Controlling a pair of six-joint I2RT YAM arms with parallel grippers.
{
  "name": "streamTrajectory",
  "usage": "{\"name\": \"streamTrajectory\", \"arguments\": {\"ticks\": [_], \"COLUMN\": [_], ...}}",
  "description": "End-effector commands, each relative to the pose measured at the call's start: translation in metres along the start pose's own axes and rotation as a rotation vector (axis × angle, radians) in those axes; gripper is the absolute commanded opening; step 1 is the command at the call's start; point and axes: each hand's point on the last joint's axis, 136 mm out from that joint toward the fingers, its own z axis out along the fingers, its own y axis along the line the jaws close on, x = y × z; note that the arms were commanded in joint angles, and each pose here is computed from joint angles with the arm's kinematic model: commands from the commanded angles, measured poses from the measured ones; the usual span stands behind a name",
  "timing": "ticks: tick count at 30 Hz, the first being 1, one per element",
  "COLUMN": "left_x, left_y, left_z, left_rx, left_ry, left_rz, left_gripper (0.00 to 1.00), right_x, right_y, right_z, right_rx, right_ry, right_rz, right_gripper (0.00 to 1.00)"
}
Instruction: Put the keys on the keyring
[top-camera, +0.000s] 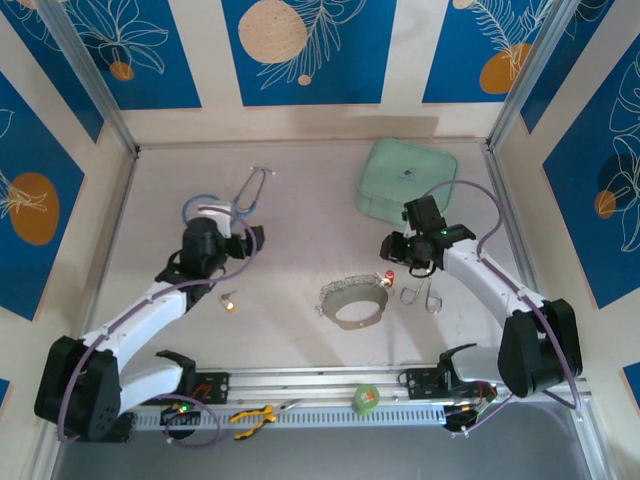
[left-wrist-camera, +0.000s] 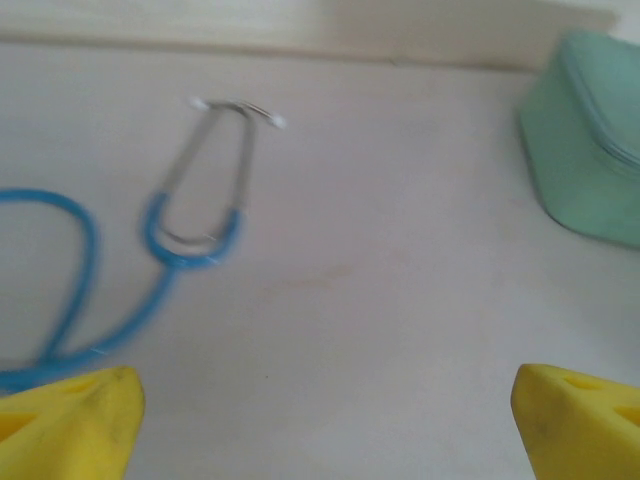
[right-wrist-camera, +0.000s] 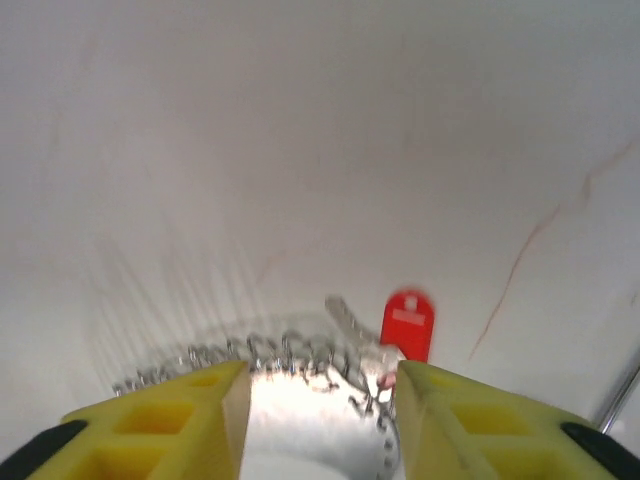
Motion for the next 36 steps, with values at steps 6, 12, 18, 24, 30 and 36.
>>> {"name": "streamTrajectory", "arguments": {"ticks": [6,12,18,24,30,36], "left_x": [0.062,0.097,0.114,0.117,0.119,0.121], "left_y": [-0.076,-0.104,-0.107,-0.101,-0.098,-0.096], "left_z": [0.004,0.002,-0.001,-0.003,-0.004,-0.004], "left_rx": [0.147,0.188,0.177,0.154,0.146,0.138], "left_ry": [0.213,0.301,0.342,0.343,0.342,0.344], "left_rz": [-0.063,-0.066,-0.062,-0.045,-0.041,-0.039], "left_gripper": [0.92,0.91,0.91,0.91,0.91,0.91], "right_x": [0.045,0.048,0.05,0.048,0.047,0.047], "right_y": [0.007,0.002,-0.006,-0.012,-0.012,-0.013], "right_z": [0.014,0.029,0.039,0.045,0.051,0.056], "right_rx": [-0.013,0.009,0.057,0.094,0.105,0.131], "right_ry": [0.219,0.25,0.274,0.284,0.296,0.311], "right_rz": [0.02,0.017,0.001,-0.024,-0.038,-0.055], "right_gripper": [0.33,0.31,0.3,0.29,0.24,0.24]}}
